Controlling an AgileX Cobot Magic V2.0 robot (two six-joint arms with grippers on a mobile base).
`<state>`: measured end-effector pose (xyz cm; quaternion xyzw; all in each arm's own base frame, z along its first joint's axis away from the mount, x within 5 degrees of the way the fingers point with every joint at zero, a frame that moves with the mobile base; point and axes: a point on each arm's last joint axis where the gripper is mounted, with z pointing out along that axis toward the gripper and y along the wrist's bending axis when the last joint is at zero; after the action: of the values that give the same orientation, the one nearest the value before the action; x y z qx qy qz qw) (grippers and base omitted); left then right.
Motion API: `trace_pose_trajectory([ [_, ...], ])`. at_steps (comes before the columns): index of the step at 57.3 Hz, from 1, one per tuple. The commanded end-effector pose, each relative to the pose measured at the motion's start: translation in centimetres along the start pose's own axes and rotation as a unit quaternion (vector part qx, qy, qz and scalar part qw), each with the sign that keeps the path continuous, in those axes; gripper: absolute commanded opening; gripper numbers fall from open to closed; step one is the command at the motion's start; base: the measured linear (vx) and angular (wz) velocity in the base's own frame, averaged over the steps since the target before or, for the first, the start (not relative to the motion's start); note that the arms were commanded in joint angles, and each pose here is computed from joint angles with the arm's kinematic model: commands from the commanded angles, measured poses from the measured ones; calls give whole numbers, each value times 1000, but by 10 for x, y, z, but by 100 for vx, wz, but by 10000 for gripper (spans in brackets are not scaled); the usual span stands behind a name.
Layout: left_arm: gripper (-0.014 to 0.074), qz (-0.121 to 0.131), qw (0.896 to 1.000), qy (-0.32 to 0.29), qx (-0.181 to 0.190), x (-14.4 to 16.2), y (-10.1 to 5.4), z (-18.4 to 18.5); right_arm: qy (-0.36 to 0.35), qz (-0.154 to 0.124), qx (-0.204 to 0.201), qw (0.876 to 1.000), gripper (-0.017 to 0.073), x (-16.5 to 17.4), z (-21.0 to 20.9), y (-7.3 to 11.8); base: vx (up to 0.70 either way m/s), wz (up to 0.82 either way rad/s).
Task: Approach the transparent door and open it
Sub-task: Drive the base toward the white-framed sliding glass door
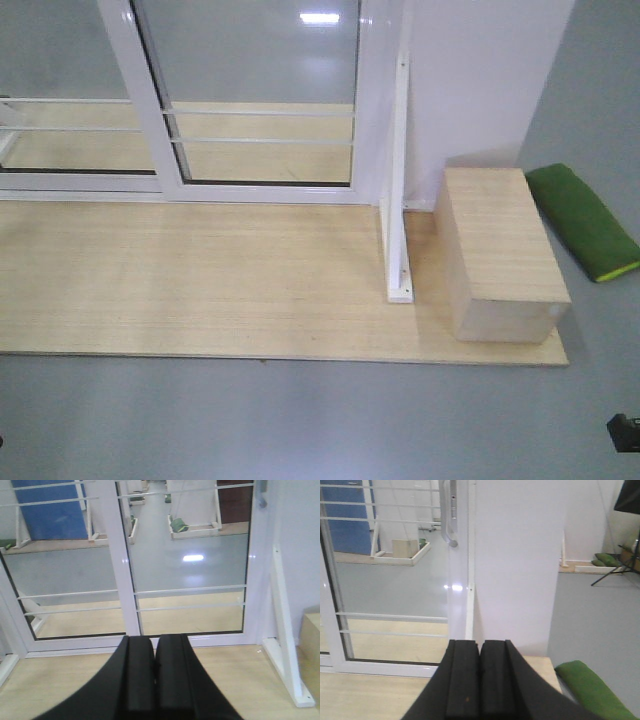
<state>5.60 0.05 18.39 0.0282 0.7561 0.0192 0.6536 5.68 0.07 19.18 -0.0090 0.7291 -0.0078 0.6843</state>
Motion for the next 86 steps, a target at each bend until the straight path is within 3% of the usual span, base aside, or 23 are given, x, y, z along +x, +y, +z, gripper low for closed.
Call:
trace_pose_trajectory([
  [1, 3, -4, 999, -39, 6, -3, -1, 0, -45, 0, 9, 999, 11, -7, -1, -1, 41, 49],
  [55, 3, -4, 999, -39, 6, -3, -1, 0, -45, 0, 9, 999, 11, -7, -1, -1, 34, 53],
  [86, 3, -4, 999, -39, 6, -3, -1, 0, -45, 0, 9, 999, 11, -7, -1, -1, 27, -37],
])
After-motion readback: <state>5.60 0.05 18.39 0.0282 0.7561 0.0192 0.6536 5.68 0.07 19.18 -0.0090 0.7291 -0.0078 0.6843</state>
